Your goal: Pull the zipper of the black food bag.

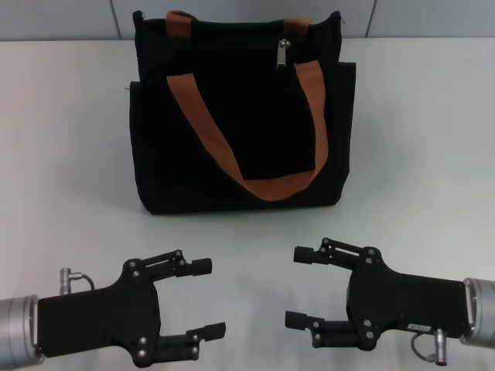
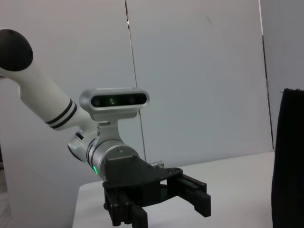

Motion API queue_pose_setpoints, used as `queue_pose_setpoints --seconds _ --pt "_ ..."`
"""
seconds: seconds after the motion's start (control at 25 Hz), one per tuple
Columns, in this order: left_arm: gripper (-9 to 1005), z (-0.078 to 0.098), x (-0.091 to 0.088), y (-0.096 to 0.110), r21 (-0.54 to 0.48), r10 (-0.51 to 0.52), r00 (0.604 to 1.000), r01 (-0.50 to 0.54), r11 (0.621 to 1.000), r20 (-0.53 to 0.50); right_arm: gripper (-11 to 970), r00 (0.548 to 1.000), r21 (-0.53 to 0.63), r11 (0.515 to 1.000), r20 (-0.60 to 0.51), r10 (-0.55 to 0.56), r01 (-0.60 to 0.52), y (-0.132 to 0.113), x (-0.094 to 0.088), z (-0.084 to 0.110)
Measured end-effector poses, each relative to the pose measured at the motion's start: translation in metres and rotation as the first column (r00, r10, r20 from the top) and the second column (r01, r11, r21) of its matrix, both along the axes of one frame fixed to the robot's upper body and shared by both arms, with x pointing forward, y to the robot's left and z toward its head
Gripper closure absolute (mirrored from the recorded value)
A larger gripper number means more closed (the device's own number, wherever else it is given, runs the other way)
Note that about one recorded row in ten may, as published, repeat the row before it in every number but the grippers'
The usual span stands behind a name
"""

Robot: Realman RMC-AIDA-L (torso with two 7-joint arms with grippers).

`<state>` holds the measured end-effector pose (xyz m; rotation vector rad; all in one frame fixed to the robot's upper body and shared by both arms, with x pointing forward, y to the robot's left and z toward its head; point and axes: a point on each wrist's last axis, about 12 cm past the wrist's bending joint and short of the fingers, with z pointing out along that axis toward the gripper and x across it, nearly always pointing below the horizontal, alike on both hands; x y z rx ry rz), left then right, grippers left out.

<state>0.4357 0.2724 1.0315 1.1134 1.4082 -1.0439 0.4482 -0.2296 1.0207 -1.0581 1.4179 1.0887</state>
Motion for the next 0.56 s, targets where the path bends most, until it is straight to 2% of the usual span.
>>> queue_pose_setpoints --seconds 0.56 --pt "224 -0.0004 0.0054 -0.0017 0.009 0.017 1.000 -0.017 1.000 0.006 139 1.000 -0.002 1.000 0.010 -0.008 0.008 0.0040 0.0080 0.0022"
